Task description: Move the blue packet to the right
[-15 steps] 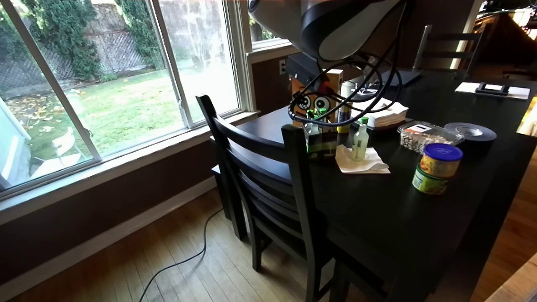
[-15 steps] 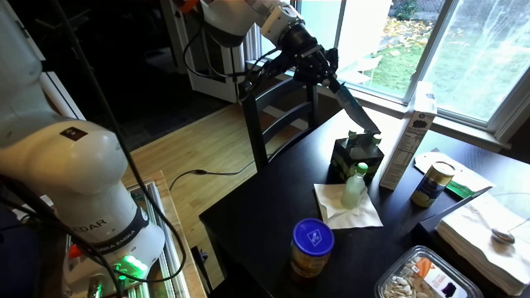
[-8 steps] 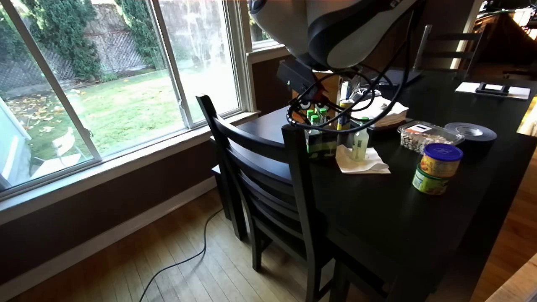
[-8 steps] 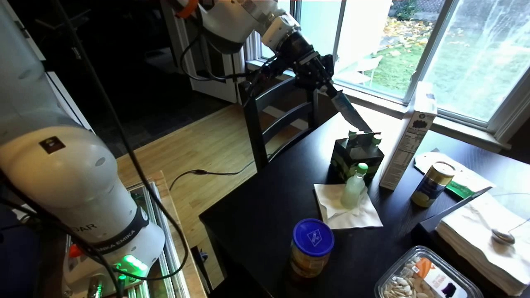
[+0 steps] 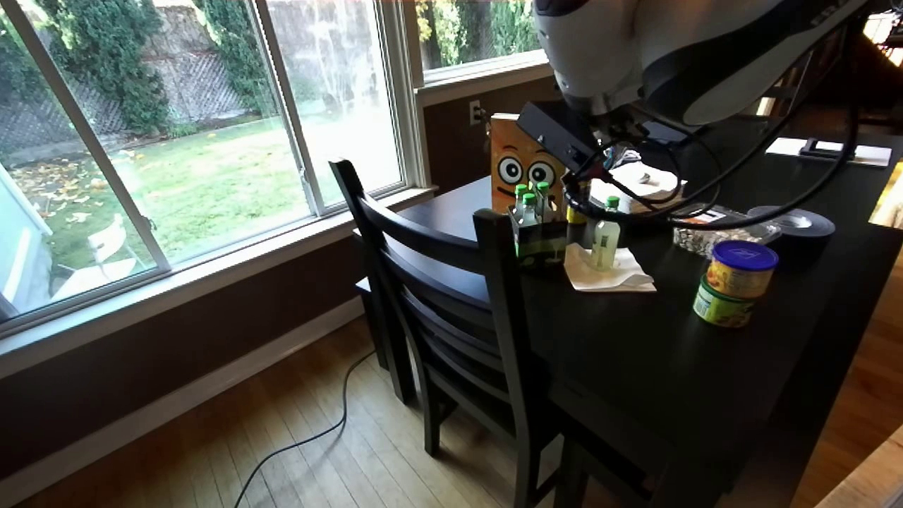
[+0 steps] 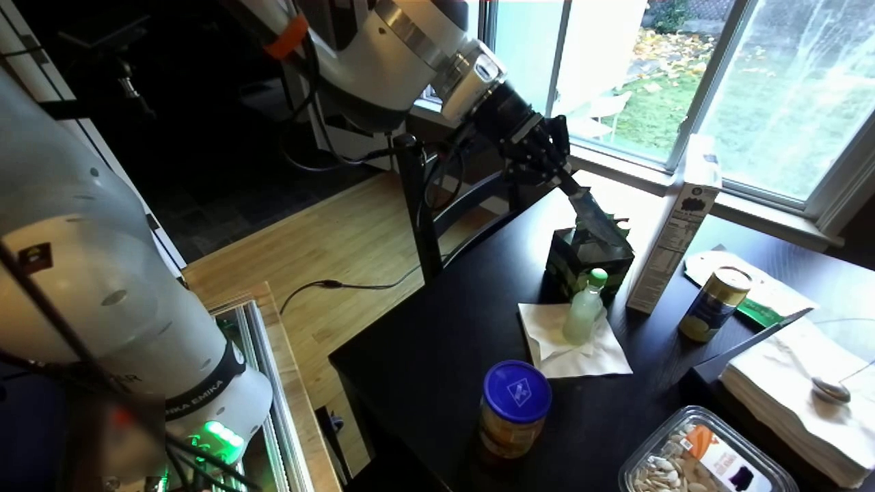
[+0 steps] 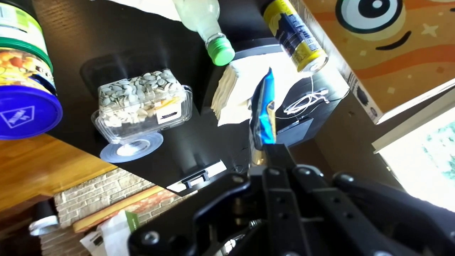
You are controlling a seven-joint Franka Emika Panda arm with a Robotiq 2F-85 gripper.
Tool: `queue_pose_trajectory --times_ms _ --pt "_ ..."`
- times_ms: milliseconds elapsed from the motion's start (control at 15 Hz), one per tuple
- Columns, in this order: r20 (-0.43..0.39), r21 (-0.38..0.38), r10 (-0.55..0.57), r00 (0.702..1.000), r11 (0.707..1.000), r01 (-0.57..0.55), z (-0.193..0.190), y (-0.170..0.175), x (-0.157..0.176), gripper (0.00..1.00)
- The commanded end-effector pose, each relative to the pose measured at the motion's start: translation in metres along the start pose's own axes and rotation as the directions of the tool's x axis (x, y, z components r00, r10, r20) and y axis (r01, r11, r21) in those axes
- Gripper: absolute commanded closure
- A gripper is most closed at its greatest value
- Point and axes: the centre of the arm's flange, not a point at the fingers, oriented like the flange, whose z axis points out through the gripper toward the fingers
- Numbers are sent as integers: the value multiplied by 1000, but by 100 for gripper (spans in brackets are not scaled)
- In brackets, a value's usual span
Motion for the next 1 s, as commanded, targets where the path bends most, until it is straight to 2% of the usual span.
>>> queue_pose_trajectory --times_ms 0,200,267,933 --pt "39 61 36 999 997 -38 7 41 14 100" --pt "66 67 82 994 994 -86 23 59 13 100" --pt "48 30 44 998 999 -45 17 39 9 99" --pt "72 8 86 994 996 -86 31 54 11 100"
